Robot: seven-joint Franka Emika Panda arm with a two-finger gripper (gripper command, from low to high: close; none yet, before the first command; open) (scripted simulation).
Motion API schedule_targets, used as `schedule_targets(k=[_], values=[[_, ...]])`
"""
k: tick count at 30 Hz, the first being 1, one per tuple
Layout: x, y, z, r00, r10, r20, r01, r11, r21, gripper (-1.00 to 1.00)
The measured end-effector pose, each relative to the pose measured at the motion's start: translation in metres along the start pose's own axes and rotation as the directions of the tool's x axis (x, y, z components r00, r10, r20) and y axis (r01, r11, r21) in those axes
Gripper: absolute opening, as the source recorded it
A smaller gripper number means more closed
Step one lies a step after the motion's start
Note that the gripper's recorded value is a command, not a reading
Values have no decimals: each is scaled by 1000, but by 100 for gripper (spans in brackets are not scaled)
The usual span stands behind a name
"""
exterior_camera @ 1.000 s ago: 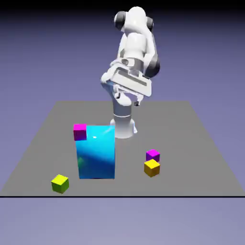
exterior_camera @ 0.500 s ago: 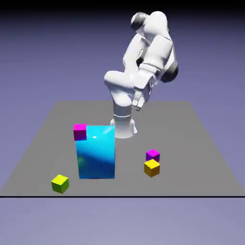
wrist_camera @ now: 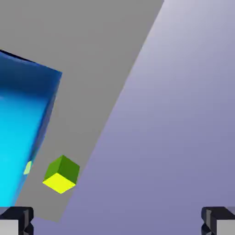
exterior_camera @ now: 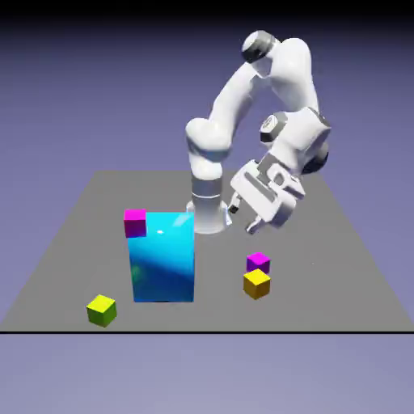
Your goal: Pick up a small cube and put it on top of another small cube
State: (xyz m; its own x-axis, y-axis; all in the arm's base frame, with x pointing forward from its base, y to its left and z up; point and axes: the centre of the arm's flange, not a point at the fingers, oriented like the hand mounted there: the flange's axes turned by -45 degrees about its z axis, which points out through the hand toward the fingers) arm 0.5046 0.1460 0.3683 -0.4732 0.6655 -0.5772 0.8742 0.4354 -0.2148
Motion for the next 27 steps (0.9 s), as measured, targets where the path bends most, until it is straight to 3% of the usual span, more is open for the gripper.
schedule_targets(k=[7,14,20,27], values=[[39,28,44,925,-364,-112,377,915,145,0],[80,47,87,699,-639,-322,706,688,167,0],[116,57,118,399,-768,-501,899,434,51,0],[155,65,140,-26,-791,-611,966,137,-218,0]])
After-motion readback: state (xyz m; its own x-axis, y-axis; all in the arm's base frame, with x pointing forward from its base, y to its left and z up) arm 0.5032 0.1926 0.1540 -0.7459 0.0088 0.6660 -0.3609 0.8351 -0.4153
